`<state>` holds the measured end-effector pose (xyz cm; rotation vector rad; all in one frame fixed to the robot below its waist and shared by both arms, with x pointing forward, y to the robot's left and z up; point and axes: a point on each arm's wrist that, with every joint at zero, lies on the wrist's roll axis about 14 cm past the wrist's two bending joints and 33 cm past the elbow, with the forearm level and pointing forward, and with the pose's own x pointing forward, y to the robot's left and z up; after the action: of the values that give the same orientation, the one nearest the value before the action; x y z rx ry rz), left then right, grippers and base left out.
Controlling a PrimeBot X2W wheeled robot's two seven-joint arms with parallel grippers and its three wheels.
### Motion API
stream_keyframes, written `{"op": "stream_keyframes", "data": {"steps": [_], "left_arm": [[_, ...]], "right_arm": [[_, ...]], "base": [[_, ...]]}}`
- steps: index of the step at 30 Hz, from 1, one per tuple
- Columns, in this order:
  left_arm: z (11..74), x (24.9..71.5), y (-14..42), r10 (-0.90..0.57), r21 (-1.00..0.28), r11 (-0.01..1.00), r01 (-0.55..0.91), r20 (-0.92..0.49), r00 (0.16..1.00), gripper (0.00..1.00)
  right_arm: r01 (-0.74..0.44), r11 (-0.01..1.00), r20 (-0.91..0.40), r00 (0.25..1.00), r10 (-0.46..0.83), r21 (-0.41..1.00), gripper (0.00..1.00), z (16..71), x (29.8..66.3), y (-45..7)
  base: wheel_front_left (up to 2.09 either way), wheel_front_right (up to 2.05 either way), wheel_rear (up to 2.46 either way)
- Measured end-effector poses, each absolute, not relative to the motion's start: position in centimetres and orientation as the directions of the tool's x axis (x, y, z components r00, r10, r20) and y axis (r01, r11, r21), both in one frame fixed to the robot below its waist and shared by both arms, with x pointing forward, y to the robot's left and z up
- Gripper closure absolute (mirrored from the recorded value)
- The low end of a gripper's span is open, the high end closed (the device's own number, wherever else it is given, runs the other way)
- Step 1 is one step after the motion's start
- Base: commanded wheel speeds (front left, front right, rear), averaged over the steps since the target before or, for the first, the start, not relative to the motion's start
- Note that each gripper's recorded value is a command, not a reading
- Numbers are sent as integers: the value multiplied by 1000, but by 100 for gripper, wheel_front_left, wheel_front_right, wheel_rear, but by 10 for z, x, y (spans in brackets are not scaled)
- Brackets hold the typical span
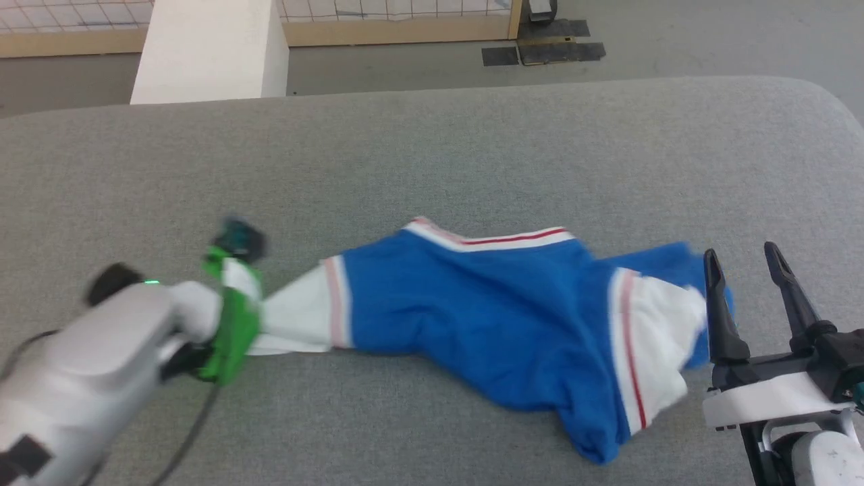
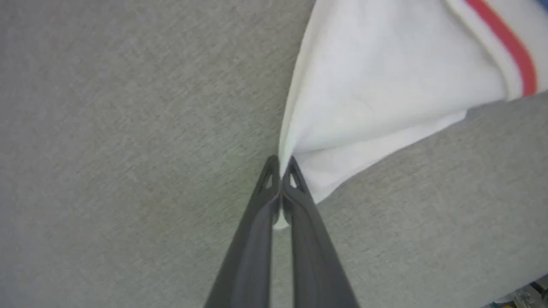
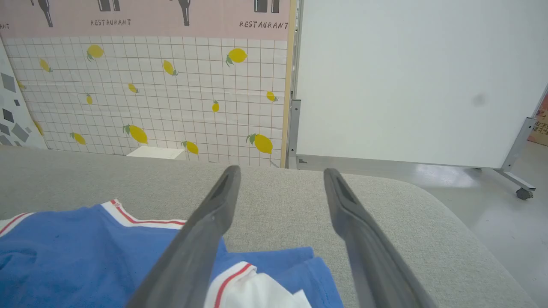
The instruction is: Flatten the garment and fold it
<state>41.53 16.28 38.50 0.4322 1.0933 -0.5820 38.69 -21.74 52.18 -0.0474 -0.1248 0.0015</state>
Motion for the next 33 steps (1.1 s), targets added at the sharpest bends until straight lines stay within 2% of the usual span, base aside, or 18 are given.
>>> {"op": "stream_keyframes", "data": {"steps": [6,14,23,24,25,27,29,33], "left_arm": [[394,421,229,-107,118,851,512,-915,389,100],[390,407,245,-84,110,888,446,-916,392,100],[397,397,266,-57,136,916,378,-887,458,100],[400,399,266,-61,138,919,369,-875,480,39],[403,401,265,-70,141,922,361,-856,512,0],[412,408,260,-97,141,926,350,-806,583,0],[428,420,254,-130,132,939,318,-718,684,0],[459,431,241,-180,95,959,268,-526,831,0]], "right_arm": [[-4,999,115,993,9,-46,0,519,386,-216],[-12,999,89,996,16,-47,0,511,381,-215],[-41,998,87,995,46,-56,0,511,381,-207],[-46,997,87,995,51,-56,0,511,381,-206],[-51,997,87,995,56,-56,0,511,380,-204],[-57,997,83,995,61,-55,0,510,378,-202],[-59,997,84,994,64,-55,0,511,376,-202],[-66,996,89,993,71,-60,0,513,373,-201]], "base": [[0,0,0],[0,0,0],[0,0,0],[0,0,0],[0,0,0],[0,0,0],[0,0,0],[0,0,0]]}}
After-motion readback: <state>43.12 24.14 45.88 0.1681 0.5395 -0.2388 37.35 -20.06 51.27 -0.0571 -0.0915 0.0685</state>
